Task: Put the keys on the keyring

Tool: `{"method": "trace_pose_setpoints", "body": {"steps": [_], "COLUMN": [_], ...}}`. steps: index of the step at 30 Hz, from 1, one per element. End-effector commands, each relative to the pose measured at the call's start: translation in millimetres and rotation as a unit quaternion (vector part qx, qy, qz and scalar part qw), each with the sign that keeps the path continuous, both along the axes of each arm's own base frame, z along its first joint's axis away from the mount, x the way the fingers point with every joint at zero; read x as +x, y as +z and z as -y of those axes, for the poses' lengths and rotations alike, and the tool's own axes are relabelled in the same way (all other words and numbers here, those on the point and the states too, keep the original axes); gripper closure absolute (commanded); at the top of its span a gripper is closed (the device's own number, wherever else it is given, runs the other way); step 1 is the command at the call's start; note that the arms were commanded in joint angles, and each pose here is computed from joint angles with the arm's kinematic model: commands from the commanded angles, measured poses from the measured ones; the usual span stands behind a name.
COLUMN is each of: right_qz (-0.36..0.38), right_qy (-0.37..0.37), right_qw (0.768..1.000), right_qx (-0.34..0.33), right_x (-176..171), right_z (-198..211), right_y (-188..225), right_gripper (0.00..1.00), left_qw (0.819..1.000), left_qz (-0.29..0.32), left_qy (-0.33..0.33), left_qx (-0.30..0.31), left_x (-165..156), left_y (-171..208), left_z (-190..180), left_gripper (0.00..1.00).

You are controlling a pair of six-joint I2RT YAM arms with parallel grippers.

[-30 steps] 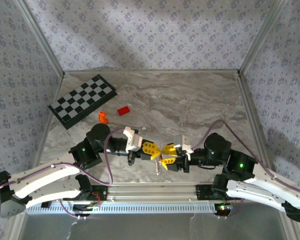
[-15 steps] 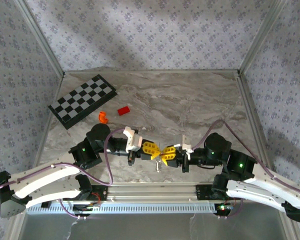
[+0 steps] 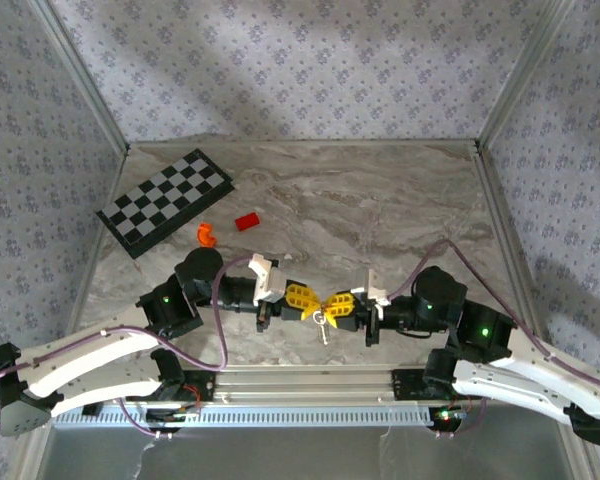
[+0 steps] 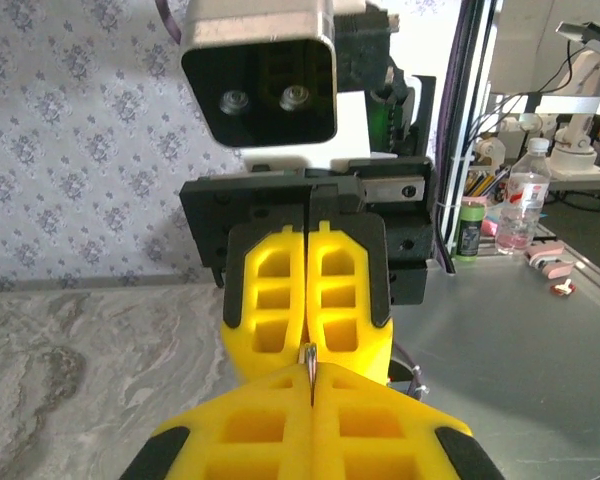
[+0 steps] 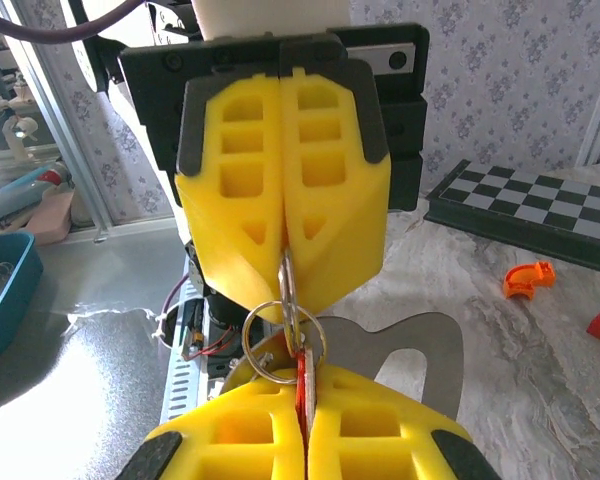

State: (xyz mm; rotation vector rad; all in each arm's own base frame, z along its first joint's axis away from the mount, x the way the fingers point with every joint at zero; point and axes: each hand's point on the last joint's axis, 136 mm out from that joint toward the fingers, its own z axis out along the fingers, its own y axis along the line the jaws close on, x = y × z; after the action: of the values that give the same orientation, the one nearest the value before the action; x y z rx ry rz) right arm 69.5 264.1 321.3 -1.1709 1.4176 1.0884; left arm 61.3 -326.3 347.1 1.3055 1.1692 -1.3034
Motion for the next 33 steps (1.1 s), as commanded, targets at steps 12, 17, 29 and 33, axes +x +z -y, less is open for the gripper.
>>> {"method": "trace_pose_setpoints", "body": {"steps": [12,17,29,33], "right_qz": [0.026,0.036,0.027,0.017], "right_qy": [-0.038,-0.073,-0.135,-0.176], "right_qw": [0.999,0.996,0.985,0.975], "right_qx": [-0.004,-0.03,-0.103,-0.133], "right_x": [9,21,44,60], "right_z": [13,18,24,26], "right_y": [8,9,4,-3], "right_gripper": [1.0,1.0,1.0,1.0], "left_qw": [0.999,0.998,0.993,0.992], "left_qz": [0.019,0.02,0.0,-0.005], "left_qy": [0.022,0.043,0.077,0.092], "left_qx": [0.016,0.05,0.086,0.089], "left_x": [1,11,27,33], "left_y": [5,-13,-45,-54], "left_z": [-9,-6,2,3], "left_gripper": [1.0,1.0,0.83,0.65]}}
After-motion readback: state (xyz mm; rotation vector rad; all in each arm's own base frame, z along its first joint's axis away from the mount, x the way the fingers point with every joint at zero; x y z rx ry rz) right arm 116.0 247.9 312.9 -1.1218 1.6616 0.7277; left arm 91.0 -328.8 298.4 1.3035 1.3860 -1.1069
